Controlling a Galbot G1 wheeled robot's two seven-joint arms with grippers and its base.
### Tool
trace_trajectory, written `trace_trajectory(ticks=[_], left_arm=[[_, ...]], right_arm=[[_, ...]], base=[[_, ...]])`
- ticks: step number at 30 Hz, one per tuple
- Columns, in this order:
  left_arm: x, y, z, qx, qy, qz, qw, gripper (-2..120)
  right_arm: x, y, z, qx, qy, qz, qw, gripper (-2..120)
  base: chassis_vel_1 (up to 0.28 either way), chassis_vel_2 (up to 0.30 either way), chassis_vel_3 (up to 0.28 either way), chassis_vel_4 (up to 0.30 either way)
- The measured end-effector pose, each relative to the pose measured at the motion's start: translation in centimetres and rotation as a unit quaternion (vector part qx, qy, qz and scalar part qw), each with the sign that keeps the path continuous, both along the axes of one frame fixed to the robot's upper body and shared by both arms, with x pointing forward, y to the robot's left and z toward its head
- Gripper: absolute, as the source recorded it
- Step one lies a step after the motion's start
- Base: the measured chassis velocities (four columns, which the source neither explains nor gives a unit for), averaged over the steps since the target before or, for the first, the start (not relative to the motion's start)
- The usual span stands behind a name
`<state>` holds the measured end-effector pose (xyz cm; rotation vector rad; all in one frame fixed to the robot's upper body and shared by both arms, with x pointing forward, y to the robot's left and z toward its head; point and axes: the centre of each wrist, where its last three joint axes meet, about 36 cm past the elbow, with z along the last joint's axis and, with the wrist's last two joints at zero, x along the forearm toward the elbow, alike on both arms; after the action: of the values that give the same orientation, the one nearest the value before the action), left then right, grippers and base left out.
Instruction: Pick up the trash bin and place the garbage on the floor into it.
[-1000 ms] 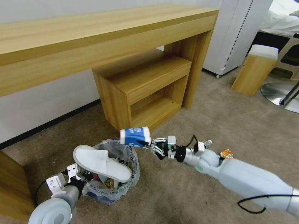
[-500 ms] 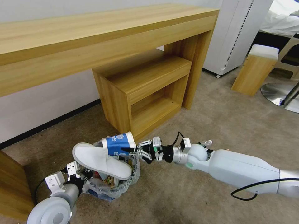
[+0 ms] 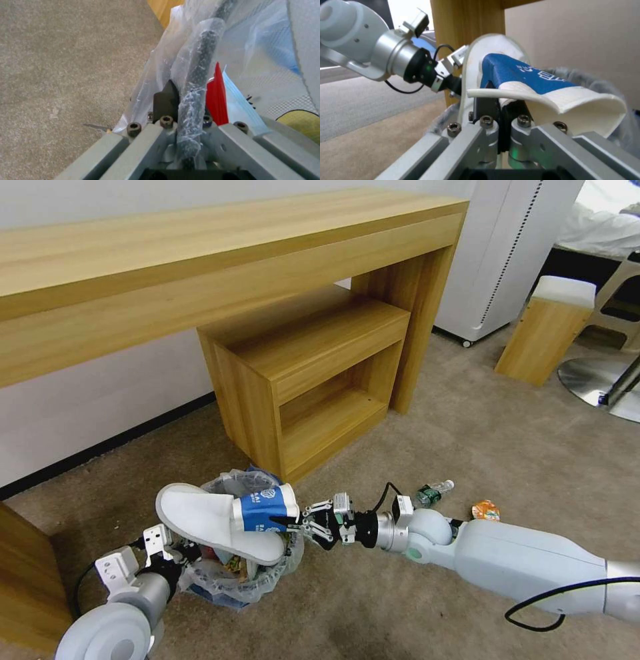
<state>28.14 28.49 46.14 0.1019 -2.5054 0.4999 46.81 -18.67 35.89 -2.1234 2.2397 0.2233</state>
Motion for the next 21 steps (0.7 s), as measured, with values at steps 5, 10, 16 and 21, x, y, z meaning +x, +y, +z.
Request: trace_trajectory(ticks=[5,10,16,21], left_arm=[[-0.2,-0.3,0.2,0.000,-0.002,-0.003,1.0000,0],[-0.1,-0.3,0.0,0.001,0.000,-0.003,1.0000,0],[0.1,-0.1,-0.2,0.004,0.001,-0.002,1.0000,0],[0.2,-0.1,-0.3,0.004,0.002,-0.002,1.0000,0]], right_arm=[[-0.4,0.8,0.9,0.001,0.009,0.004,1.000,0],[-0.7,1.1,2.1,0.003,0.008,0.003,1.000,0],[-1.3,0.7,3.3,-0.003,0.010,-0.014,1.000,0],[-1.5,0.3,3.8,-0.006,0.010,-0.018,1.000,0]], base=[[0.000,0.000,0.000,0.000],[0.000,0.000,0.000,0.000],[0.000,0.000,0.000,0.000],[0.000,0.000,0.000,0.000]])
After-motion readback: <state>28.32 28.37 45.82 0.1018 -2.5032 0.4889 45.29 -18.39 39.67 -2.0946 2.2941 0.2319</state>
